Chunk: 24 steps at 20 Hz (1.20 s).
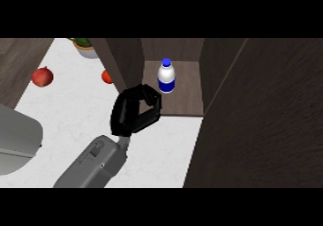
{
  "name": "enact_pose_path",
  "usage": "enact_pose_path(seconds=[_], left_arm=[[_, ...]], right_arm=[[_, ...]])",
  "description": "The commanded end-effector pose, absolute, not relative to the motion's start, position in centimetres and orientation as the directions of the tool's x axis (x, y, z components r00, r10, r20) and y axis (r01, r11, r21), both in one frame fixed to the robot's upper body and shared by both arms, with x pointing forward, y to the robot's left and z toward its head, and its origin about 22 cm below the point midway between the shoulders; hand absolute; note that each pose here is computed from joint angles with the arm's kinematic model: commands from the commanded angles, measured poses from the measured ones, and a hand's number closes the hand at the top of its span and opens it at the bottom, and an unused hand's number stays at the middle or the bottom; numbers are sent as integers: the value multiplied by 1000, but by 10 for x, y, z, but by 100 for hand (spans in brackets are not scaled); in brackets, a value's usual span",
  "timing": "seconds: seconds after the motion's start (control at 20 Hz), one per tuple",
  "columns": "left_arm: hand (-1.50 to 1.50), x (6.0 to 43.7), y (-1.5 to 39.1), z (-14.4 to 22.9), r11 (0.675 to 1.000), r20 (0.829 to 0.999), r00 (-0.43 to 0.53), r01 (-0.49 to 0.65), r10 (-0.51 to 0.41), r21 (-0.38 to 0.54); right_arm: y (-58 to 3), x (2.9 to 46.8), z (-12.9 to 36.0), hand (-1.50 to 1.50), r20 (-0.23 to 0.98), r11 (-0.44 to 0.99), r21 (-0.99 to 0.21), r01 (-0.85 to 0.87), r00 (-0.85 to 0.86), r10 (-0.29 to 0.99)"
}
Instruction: Pick up the bottled water, place it into the cabinet and close the cabinet
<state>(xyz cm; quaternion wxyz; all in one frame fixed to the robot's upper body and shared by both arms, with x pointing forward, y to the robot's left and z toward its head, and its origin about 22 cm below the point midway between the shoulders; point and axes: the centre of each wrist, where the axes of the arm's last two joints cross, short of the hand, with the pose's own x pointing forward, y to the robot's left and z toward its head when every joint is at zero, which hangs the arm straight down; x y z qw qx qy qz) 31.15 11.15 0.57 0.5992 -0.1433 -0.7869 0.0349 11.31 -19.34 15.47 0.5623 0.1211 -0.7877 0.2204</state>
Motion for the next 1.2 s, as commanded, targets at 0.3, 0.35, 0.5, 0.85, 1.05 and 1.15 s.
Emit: enact_pose_path(seconds=[0.3,0.35,0.5,0.85,1.05,1.15], left_arm=[[150,220,170,14,966,931,-264,127,252,-226],[150,227,179,24,966,931,-266,132,250,-222],[150,200,192,13,967,927,-280,128,249,-221],[150,182,230,31,971,917,-317,68,241,-231],[150,171,233,21,967,923,-289,66,254,-245],[150,179,262,23,967,918,-307,57,253,-247]], right_arm=[[-173,83,181,150,967,806,-116,-581,-252,-42],[-161,88,171,150,962,787,-161,-596,-271,-9],[-149,90,181,150,970,762,-141,-632,-244,-23],[-102,99,181,150,969,674,-141,-725,-239,-55],[-64,121,184,150,941,653,-254,-713,-337,-2],[-48,119,172,150,920,673,-296,-678,-392,10]])
